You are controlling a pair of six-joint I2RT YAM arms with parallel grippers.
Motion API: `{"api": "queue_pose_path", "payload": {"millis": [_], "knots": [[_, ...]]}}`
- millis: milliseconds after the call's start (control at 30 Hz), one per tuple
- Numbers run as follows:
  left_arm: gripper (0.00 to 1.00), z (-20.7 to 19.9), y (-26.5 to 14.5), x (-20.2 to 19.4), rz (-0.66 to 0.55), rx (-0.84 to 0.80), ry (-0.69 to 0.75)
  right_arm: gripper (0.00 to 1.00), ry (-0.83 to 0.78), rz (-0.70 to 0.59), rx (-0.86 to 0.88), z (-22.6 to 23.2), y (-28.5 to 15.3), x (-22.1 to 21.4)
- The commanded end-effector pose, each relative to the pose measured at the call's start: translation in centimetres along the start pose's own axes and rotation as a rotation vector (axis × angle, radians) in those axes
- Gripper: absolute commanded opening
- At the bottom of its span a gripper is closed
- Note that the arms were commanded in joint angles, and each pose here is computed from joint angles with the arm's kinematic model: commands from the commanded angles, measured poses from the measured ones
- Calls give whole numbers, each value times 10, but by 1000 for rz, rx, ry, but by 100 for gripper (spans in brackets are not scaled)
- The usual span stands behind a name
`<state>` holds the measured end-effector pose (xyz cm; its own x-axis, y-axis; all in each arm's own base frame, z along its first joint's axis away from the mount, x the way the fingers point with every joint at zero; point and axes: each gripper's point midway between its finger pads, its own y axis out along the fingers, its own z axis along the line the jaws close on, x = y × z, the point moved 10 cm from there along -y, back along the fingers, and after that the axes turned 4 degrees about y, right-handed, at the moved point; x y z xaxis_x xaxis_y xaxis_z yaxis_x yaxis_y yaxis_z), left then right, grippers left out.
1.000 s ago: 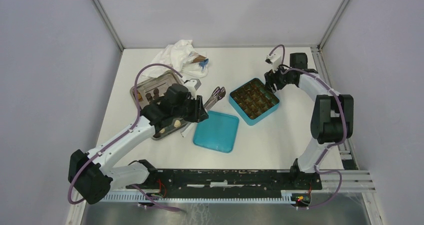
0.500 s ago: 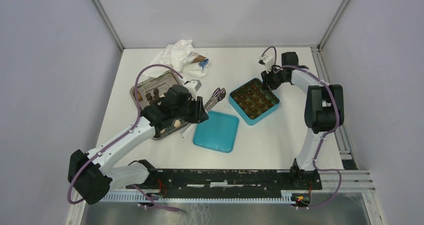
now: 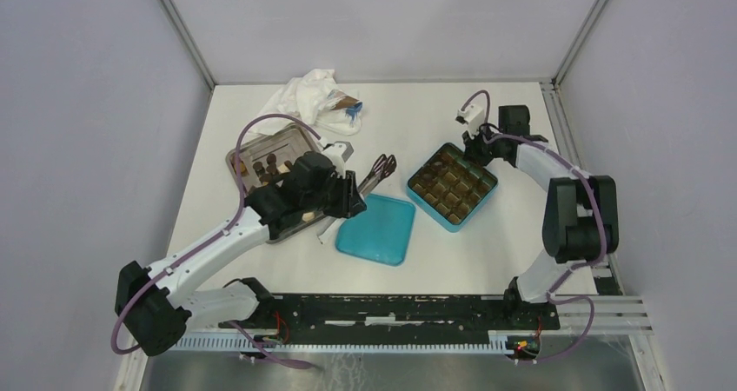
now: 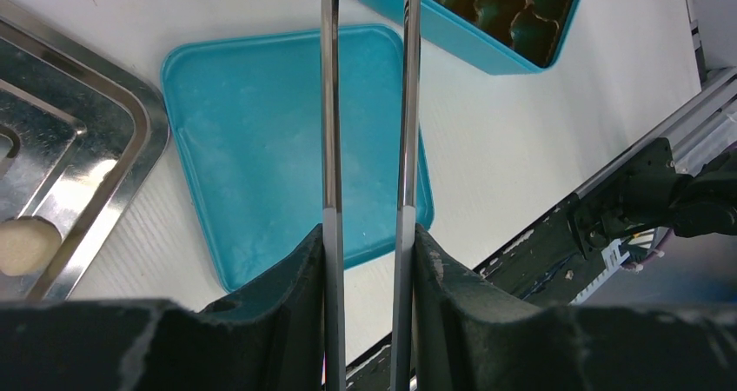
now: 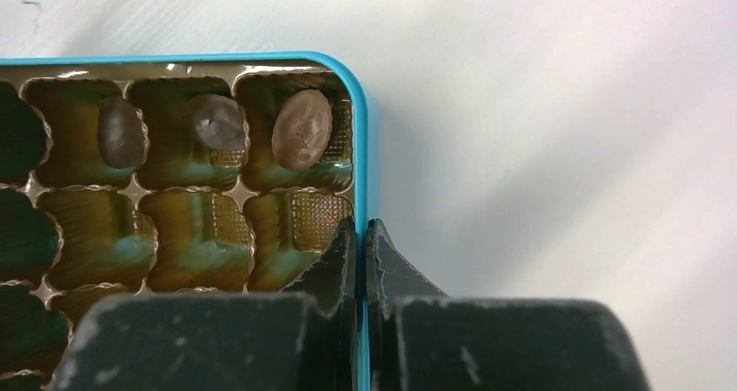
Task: Pack the chocolate
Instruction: Pick up the packing box from the center of the board, then place the packing box at the center of the board.
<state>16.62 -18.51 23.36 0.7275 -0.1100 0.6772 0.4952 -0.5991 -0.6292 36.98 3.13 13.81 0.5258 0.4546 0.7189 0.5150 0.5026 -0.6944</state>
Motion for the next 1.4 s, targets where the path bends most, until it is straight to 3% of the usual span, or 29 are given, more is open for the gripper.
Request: {"api": "queue_pose_path", "payload": {"millis": [0,267,467,667,1000,1200,1367], "knots": [[2,-10,-14,15,-130,-30,-7,0,-191,-246,-145,7,-50,39],[2,-13,-28,17,-184,-29,3,0,-401,-473,-284,38,-106,40],[2,-13,-31,17,-191,-32,7,0,-455,-524,-293,52,-120,35],[2,-17,-32,17,-195,-48,13,0,-404,-472,-246,50,-109,27],[2,-34,-19,19,-171,-89,54,0,72,-211,-171,21,-50,14],[2,-40,-2,24,-139,-84,86,1,182,-84,-211,9,-25,-7],[2,-41,20,30,-90,-62,124,17,199,-12,-172,7,-12,-16]]}}
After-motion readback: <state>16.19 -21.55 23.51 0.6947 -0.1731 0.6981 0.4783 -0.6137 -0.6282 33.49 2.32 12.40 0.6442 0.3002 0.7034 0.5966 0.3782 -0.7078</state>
